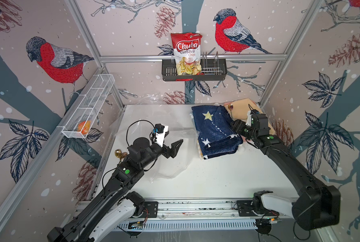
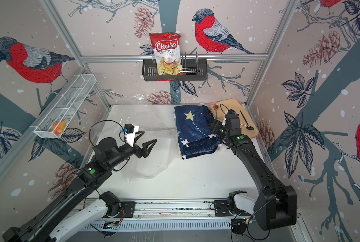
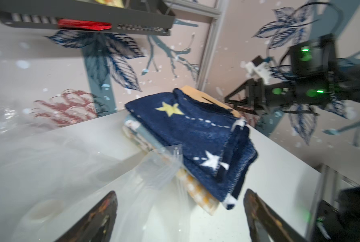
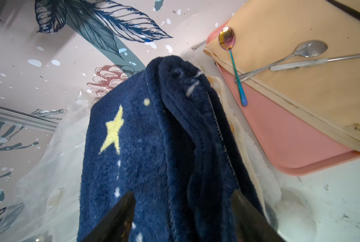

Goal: Take the blanket out of the vacuum bag
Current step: Place the blanket at the center of the board.

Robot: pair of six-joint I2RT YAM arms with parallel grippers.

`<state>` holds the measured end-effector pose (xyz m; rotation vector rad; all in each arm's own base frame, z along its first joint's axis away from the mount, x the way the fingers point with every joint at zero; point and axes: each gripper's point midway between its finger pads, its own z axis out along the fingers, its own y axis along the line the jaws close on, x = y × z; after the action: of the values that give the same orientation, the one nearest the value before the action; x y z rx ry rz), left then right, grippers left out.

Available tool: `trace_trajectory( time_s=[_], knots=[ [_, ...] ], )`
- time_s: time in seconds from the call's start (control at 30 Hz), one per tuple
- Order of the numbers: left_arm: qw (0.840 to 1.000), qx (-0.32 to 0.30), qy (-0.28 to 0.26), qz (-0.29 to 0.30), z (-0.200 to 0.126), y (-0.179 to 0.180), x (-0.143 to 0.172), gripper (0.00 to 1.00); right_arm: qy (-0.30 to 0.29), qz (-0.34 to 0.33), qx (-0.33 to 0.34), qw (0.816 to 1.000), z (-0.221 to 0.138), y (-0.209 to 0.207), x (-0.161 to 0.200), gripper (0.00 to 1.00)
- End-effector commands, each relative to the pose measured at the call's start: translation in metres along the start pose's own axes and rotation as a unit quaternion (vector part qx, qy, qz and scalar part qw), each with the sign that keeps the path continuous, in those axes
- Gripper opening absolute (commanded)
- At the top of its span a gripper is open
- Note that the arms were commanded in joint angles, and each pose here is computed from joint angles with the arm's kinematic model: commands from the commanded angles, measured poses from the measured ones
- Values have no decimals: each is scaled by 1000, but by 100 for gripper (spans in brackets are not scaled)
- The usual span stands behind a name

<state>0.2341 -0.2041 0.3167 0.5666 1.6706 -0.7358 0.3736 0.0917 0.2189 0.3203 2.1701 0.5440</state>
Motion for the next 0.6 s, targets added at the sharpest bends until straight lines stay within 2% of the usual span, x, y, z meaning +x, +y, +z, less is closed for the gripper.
trace_trajectory(
  time_s=[0.0, 0.03, 0.07, 0.1, 0.13, 0.2, 0.3, 0.43, 0.47, 0.5, 0.57],
  knots=[
    [997, 25, -69, 7, -7, -11, -34, 80, -27, 2, -15, 1000, 3, -3, -14, 74],
    [997, -17, -80, -4, -8, 3, -39, 69, -28, 8, -15, 999, 5, -8, -15, 75],
    [992, -81, -93, -21, -12, 24, -45, 44, -29, 17, -17, 999, 8, -13, -16, 75],
    [981, -154, -106, -41, -20, 49, -49, 13, -29, 25, -16, 999, 12, -18, -18, 75],
    [967, -219, -112, -64, -28, 71, -50, 0, -30, 30, -20, 999, 11, -20, -20, 75],
    [925, -345, -113, -113, -49, 114, -40, 0, -11, 44, -17, 999, 25, -28, -13, 75],
    [881, -435, -90, -165, -59, 153, -13, 0, 7, 47, -32, 998, 37, -23, -3, 74],
    [828, -505, -79, -230, -71, 193, 33, 0, 18, 41, -42, 998, 41, -17, 5, 74],
    [812, -525, -81, -244, -77, 202, 46, 2, 19, 40, -43, 998, 41, -17, 5, 74],
    [795, -541, -84, -263, -82, 212, 59, 12, 18, 39, -44, 998, 41, -17, 5, 75],
    [770, -556, -86, -300, -87, 228, 84, 15, 20, 38, -47, 998, 41, -17, 7, 74]
  ],
)
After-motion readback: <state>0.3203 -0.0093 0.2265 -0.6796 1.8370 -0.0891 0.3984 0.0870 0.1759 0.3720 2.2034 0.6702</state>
